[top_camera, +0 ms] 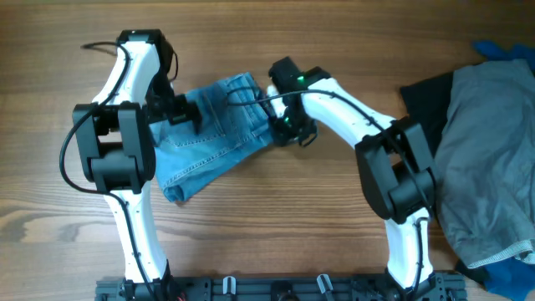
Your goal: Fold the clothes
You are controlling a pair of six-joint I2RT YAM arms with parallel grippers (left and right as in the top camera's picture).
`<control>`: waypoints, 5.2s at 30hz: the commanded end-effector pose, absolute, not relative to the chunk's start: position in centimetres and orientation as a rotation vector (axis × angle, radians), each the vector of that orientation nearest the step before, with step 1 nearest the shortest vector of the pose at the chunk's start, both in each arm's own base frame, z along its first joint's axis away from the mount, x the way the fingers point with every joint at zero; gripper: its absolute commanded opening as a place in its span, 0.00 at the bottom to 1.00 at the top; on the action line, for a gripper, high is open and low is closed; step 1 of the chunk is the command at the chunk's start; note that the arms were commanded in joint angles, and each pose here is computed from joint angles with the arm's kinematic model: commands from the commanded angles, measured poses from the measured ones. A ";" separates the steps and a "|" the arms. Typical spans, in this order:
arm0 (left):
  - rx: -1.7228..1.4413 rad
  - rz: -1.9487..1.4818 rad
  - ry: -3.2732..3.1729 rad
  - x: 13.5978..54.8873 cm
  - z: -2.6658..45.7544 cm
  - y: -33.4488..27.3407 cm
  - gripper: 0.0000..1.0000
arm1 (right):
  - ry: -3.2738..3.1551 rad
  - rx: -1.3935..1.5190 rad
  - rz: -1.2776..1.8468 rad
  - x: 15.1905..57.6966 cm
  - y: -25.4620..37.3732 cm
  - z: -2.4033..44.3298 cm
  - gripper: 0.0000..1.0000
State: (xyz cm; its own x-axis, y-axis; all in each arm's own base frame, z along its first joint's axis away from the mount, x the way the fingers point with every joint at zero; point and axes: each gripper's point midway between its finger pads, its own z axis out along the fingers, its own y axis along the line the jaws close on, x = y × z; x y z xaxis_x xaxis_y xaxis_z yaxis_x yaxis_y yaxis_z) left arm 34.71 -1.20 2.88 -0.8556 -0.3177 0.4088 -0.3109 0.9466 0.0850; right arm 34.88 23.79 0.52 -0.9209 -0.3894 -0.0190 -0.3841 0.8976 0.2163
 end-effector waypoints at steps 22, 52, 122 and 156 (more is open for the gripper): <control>0.017 0.288 -3.450 49.1 9.9 -2.0 1.00 | -2.501 0.669 -1.630 33.7 25.7 10.6 0.59; 0.232 0.339 -2.698 34.5 -0.8 -2.9 1.00 | -3.165 0.548 -0.393 39.6 23.9 -2.1 0.67; 0.752 0.192 -3.135 39.2 0.0 8.4 0.04 | -3.377 0.049 0.163 37.2 7.3 15.7 0.87; 1.295 0.452 -3.413 45.6 14.8 22.5 1.00 | -3.370 -0.061 0.160 37.2 6.5 15.7 0.88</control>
